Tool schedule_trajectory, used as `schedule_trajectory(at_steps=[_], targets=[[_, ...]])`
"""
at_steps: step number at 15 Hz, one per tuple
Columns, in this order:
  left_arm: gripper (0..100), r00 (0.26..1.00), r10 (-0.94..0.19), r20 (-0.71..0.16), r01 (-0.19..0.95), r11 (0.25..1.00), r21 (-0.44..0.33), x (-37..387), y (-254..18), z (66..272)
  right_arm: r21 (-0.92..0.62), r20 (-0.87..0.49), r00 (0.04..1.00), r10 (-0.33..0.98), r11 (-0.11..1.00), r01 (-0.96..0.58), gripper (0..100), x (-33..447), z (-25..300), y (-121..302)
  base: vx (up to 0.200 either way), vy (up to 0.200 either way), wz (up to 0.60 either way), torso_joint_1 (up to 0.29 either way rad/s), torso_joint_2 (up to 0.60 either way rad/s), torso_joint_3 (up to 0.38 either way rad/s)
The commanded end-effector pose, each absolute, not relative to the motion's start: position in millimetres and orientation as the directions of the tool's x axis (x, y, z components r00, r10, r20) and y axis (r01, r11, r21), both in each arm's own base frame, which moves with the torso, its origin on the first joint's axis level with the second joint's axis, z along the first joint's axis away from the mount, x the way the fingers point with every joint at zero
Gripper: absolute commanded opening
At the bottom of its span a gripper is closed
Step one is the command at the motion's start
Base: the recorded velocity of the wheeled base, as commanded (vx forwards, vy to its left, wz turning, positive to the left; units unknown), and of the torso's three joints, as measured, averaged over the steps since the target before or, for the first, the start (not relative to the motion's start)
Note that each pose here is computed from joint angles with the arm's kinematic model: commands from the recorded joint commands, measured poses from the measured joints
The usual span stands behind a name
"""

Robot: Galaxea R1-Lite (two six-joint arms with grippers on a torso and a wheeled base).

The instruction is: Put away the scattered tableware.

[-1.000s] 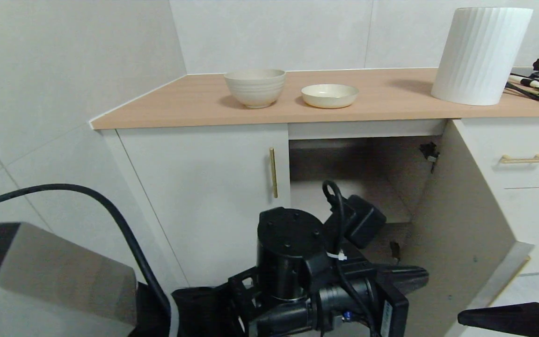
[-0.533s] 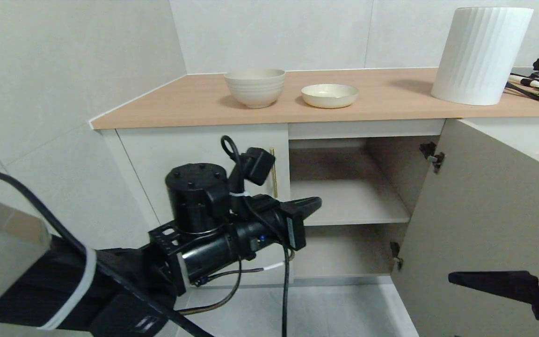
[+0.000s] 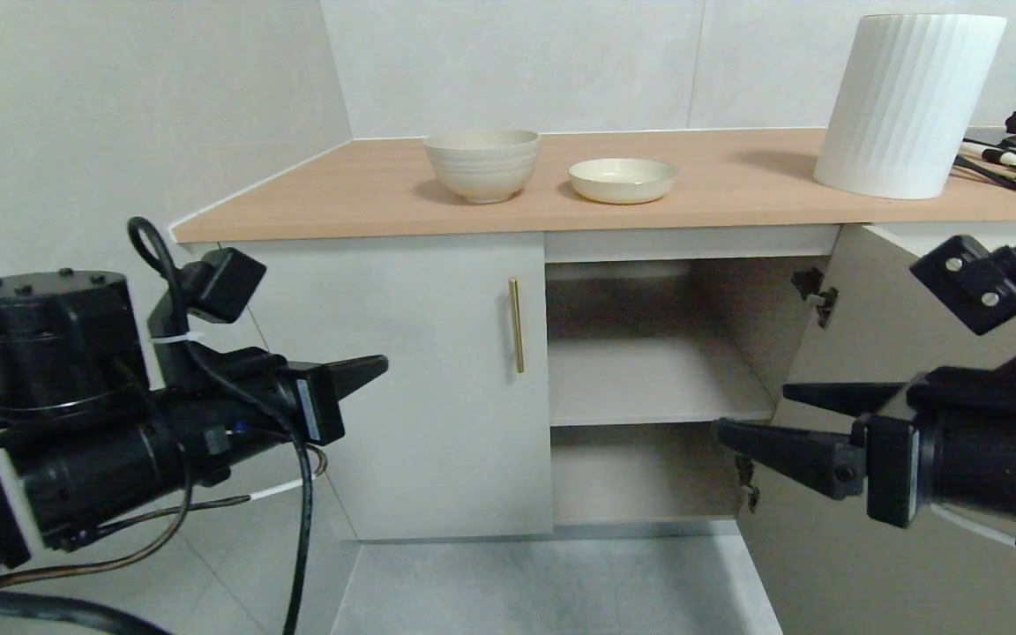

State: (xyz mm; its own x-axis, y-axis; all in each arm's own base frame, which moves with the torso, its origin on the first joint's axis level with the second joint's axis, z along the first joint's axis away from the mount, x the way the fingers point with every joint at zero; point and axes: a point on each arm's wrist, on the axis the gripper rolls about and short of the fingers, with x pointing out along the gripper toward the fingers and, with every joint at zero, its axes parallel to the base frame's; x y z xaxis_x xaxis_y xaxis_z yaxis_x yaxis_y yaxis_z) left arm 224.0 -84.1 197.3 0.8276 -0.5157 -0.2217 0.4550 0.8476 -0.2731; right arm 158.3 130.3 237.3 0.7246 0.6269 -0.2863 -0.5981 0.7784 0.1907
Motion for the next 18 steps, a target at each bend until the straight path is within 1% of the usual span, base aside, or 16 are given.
schedule_trajectory(at_steps=[1, 2, 3, 4, 5, 7, 9, 12, 17, 18], targets=[[0, 0.862, -0.484, -0.152, 0.437, 0.861, -0.262, 198, -66, 222, 0.190, -0.303, 0.732, 0.610, 0.792, -0.580, 100, 181, 249, 145, 0.000, 0.000, 0.00, 0.000, 0.00, 0.000], [100, 0.864, -0.482, -0.149, 0.435, 0.861, -0.263, 196, -64, 224, 0.192, -0.302, 0.734, 0.609, 0.793, -0.579, 100, 183, 252, 146, 0.000, 0.000, 0.00, 0.000, 0.00, 0.000], [100, 0.867, -0.481, -0.127, 0.438, 0.859, -0.264, 194, -63, 231, 0.191, -0.300, 0.747, 0.593, 0.805, -0.562, 100, 194, 256, 149, 0.000, 0.000, 0.00, 0.000, 0.00, 0.000], [100, 0.868, -0.481, -0.123, 0.438, 0.858, -0.267, 193, -63, 232, 0.192, -0.296, 0.749, 0.593, 0.805, -0.562, 100, 196, 257, 150, 0.000, 0.000, 0.00, 0.000, 0.00, 0.000], [100, 0.872, -0.478, -0.109, 0.435, 0.857, -0.275, 192, -62, 234, 0.203, -0.301, 0.771, 0.561, 0.828, -0.523, 100, 204, 261, 150, 0.000, 0.000, 0.00, 0.000, 0.00, 0.000], [100, 0.874, -0.475, -0.096, 0.436, 0.858, -0.272, 192, -61, 238, 0.238, -0.364, 0.760, 0.539, 0.842, -0.483, 100, 206, 253, 151, 0.000, 0.000, 0.00, 0.000, 0.00, 0.000], [100, 0.874, -0.477, -0.096, 0.438, 0.857, -0.270, 191, -61, 238, 0.243, -0.358, 0.765, 0.535, 0.845, -0.477, 100, 203, 255, 148, 0.000, 0.000, 0.00, 0.000, 0.00, 0.000], [100, 0.872, -0.483, -0.078, 0.449, 0.854, -0.264, 188, -60, 242, 0.229, -0.389, 0.771, 0.504, 0.864, -0.449, 100, 194, 258, 140, 0.000, 0.000, 0.00, 0.000, 0.00, 0.000], [100, 0.871, -0.485, -0.075, 0.452, 0.852, -0.263, 185, -60, 244, 0.226, -0.406, 0.764, 0.501, 0.866, -0.447, 100, 197, 254, 143, 0.000, 0.000, 0.00, 0.000, 0.00, 0.000], [100, 0.870, -0.485, -0.084, 0.450, 0.853, -0.265, 185, -60, 245, 0.226, -0.405, 0.765, 0.501, 0.865, -0.447, 100, 197, 254, 143, 0.200, 0.000, 0.00, 0.007, 0.00, 0.017]])
